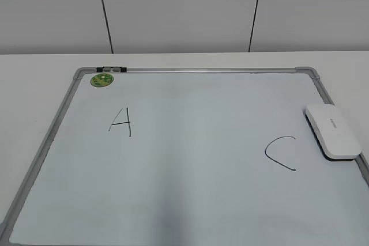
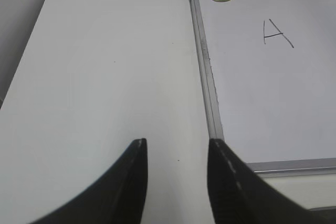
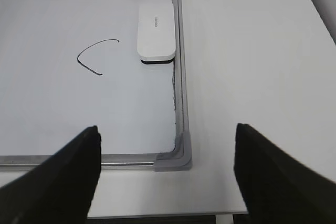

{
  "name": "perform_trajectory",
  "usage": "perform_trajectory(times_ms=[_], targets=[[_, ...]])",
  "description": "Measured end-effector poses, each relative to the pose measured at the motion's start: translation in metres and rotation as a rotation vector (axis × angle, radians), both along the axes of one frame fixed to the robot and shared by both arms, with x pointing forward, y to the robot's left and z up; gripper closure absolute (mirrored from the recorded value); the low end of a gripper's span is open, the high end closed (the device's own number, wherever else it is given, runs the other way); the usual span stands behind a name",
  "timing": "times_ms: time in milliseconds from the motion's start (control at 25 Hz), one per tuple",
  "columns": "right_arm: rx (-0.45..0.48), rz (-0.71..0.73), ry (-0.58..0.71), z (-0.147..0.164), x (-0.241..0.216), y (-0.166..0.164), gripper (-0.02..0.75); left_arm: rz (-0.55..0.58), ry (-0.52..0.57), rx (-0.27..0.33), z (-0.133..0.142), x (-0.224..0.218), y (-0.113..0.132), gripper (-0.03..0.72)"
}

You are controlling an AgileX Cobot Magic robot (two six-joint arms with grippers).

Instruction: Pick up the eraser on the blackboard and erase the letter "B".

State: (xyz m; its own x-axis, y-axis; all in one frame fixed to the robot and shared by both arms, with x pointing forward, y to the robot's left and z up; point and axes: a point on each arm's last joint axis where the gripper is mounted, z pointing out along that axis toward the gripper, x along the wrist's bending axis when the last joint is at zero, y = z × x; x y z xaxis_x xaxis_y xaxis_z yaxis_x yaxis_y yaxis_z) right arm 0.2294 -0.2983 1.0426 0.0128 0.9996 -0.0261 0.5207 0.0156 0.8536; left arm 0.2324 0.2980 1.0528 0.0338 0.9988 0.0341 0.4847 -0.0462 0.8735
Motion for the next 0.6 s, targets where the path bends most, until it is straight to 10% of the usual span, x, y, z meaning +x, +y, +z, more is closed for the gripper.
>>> perform_trajectory(times_ms=[600], targets=[[0.0,0.0,0.0,0.0,0.0,0.0,0.151,0.0,0.0,0.0,0.0,0.0,0.0,0.425]])
